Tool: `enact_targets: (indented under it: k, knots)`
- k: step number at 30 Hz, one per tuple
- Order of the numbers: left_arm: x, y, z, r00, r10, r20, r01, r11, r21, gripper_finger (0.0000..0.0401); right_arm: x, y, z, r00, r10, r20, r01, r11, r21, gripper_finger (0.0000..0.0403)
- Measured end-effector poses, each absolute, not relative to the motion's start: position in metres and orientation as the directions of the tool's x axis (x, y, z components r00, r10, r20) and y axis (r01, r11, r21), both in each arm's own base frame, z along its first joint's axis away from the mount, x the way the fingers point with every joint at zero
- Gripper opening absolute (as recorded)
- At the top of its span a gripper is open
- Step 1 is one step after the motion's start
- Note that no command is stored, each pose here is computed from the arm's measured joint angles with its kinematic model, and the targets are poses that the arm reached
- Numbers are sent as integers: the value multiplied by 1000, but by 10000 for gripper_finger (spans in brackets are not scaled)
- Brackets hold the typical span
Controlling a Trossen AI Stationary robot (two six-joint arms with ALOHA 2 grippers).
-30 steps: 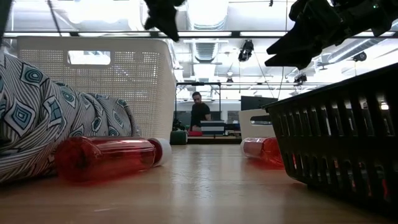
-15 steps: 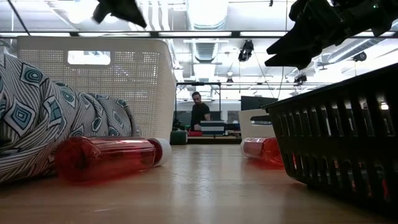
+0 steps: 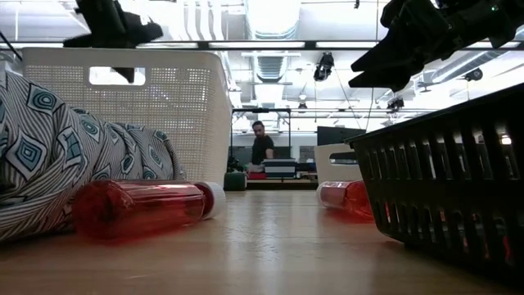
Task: Pick & place medical supplies in basket/bin
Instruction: Adjust the large white bin
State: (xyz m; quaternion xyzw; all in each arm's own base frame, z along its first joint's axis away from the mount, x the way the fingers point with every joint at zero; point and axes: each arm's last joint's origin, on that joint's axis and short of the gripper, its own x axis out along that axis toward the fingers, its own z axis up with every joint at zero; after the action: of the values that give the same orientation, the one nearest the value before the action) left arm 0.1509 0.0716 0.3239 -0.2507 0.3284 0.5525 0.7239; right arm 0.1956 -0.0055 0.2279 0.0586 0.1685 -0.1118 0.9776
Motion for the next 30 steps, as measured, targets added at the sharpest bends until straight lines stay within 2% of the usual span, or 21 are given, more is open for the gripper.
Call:
enact_targets:
  k: [7,13,19,21,25,30]
  knots:
    - [153,107,311,330,539,-775,-910,399,-110,5,196,-5,228,918,-198,-343,238,968,77,307]
    - [152,109,296,290,522,-802,-923,373,-91,5,196,-5,228,918,-199,-343,238,968,77,299]
    - [148,110,322,263,614,-744,-942,329,-61,5,196,-5,228,918,-199,-343,238,968,77,298]
    - [145,110,329,222,645,-731,-953,301,-24,5,196,-5,228,918,-199,-343,238,968,77,301]
    - [134,108,338,71,710,-700,-975,198,101,5,196,-5,228,918,-199,-343,239,968,77,308]
    - [120,103,339,-104,726,-680,-991,-19,131,5,196,-5,228,918,-199,-343,238,968,77,311]
